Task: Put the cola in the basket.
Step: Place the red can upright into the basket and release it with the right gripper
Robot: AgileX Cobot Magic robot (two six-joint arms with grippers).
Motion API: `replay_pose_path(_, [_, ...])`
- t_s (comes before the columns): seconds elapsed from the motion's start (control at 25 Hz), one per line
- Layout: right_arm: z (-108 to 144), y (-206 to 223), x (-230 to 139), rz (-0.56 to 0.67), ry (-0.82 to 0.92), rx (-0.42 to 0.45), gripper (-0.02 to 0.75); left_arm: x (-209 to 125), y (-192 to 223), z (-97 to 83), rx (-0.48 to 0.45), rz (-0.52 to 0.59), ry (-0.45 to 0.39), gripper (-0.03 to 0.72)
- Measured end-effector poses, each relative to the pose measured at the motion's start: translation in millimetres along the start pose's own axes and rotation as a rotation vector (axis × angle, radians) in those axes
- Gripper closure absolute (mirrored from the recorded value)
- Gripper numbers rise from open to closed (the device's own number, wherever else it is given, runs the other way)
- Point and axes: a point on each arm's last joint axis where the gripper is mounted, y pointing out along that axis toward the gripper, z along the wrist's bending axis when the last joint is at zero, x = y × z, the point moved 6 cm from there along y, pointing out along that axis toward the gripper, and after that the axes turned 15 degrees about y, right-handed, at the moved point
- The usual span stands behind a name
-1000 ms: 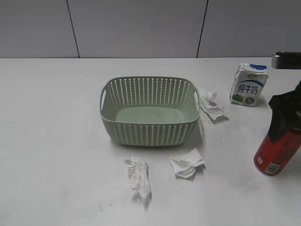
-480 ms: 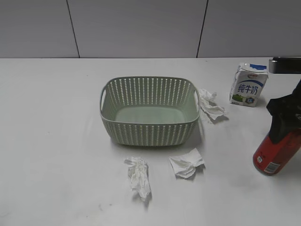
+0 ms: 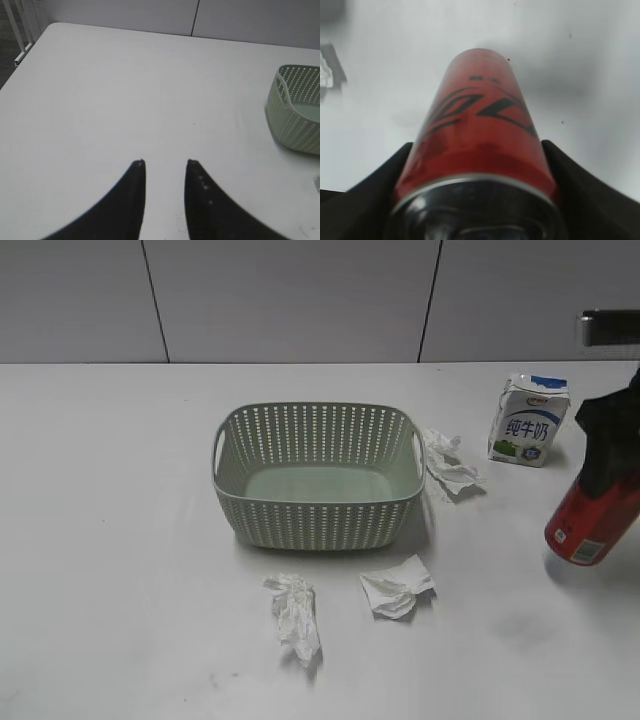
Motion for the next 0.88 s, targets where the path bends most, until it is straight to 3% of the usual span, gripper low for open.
replay_pose_path(0.28, [39,-46,22,-0.143,-0.115,0.027,0.216,0,0,0.0,0.0,0.0,0.0,0.471])
replay_pose_path(0.68, [154,-113,21,-0.353,-0.386,0.17,0.216,0,0,0.0,0.0,0.0,0.0,0.471])
replay_pose_path(0.88, [207,-92,22,-0.335,-0.485,0.186,0.216,0,0,0.0,0.0,0.0,0.0,0.471])
